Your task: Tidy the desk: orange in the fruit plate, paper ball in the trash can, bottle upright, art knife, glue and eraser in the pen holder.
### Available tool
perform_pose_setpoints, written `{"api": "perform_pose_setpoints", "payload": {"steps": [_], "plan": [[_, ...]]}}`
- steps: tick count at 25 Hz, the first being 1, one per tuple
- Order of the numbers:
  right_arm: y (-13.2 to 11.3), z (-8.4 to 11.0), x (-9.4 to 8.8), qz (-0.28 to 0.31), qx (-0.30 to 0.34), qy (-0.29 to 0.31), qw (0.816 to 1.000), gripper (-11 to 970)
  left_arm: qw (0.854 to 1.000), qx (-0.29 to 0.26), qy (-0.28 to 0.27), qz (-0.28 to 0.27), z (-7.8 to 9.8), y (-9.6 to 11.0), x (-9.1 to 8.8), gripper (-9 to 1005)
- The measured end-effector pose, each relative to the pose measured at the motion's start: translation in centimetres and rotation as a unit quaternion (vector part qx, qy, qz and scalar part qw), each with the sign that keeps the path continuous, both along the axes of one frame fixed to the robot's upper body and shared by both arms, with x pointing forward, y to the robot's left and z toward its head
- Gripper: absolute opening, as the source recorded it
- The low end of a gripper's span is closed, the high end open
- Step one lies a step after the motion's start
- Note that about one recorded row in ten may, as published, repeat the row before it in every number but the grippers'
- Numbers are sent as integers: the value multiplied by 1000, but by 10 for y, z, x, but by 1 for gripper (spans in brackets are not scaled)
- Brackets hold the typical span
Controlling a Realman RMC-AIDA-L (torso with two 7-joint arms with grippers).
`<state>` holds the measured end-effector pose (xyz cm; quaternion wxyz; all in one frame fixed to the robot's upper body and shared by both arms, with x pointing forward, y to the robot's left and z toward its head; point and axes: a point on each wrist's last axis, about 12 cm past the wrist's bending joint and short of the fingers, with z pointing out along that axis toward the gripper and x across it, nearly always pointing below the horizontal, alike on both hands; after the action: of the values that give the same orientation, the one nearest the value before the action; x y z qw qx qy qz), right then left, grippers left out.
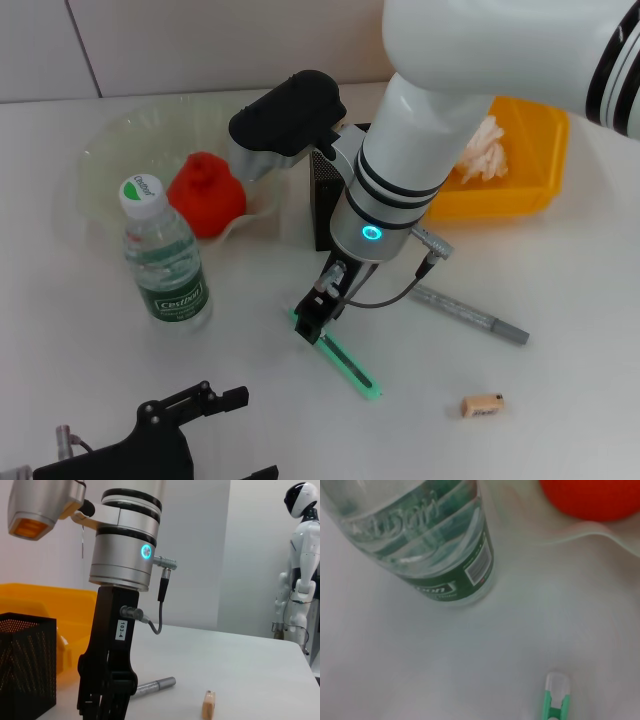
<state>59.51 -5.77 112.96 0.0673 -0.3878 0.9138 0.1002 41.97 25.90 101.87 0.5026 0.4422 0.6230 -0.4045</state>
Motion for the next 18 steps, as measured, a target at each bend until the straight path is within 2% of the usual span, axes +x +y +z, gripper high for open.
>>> {"api": "perform_pose_setpoints", "payload": {"steps": [2,7,15,18], "plan": [[0,0,0,0,0,0,1000,528,1000,0,-1,-1,0,0,1,787],[0,0,0,0,-1,1,1000,408,1000,0,-1,-3,1,-1,2,787],[0,0,-1,-1,1,5,1000,387,1000,1,1,-8,1,-3,3,786],[0,-1,-2,-1,1,6,1000,328,1000,1,0,-9,1,-3,3,786]]}}
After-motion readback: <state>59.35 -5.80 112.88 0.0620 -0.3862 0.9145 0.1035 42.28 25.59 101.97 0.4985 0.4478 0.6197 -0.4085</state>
